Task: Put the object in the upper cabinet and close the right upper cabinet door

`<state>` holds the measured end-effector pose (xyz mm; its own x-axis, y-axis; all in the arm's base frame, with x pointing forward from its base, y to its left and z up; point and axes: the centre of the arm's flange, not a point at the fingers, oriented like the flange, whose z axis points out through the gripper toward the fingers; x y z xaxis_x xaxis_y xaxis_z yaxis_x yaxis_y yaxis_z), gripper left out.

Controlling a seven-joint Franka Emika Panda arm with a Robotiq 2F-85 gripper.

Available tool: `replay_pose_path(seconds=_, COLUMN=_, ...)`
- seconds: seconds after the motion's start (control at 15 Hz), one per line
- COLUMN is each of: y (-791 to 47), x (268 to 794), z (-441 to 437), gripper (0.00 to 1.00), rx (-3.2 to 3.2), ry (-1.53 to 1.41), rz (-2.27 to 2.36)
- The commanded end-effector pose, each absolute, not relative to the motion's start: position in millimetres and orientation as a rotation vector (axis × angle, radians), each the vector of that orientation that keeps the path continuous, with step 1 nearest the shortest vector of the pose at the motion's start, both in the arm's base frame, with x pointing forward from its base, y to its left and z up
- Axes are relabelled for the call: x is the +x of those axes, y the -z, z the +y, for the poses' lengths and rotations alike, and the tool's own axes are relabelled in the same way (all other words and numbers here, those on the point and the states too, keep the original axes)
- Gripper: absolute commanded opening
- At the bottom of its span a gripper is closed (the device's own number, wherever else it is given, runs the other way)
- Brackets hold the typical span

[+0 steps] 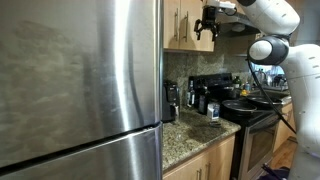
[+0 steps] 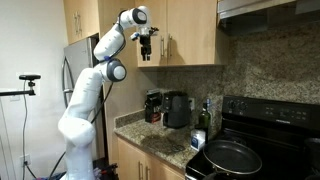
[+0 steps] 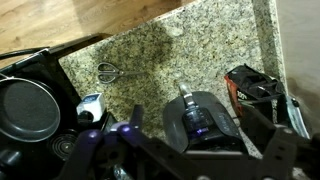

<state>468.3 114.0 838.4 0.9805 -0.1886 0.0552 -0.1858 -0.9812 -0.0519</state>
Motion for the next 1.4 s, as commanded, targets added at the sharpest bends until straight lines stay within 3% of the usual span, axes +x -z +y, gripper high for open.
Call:
replay_pose_path(seconds=0.0, y=-765, x=486, z=126, gripper=1.00, rx=-3.169, ry=0.106, rz=0.305)
replay_pose_path(seconds=0.27, y=-717, x=503, z=162, gripper=1.00, rx=-3.199, ry=0.210, rz=0.304)
replay_pose_path(seconds=0.6, y=-695, x=510, z=184, gripper=1.00, rx=-3.034, ry=0.117, rz=0.320)
replay_pose_path(seconds=0.67, y=-750, x=557, z=206, gripper=1.00, rx=-3.107, ry=0.106, rz=0.299)
replay_pose_path(seconds=1.07, y=-749, x=557, z=207, gripper=1.00, rx=-3.100, ry=0.103, rz=0.306)
replay_pose_path(seconds=1.33, y=-717, x=573, z=206, gripper=1.00, rx=-2.986, ry=0.515, rz=0.425)
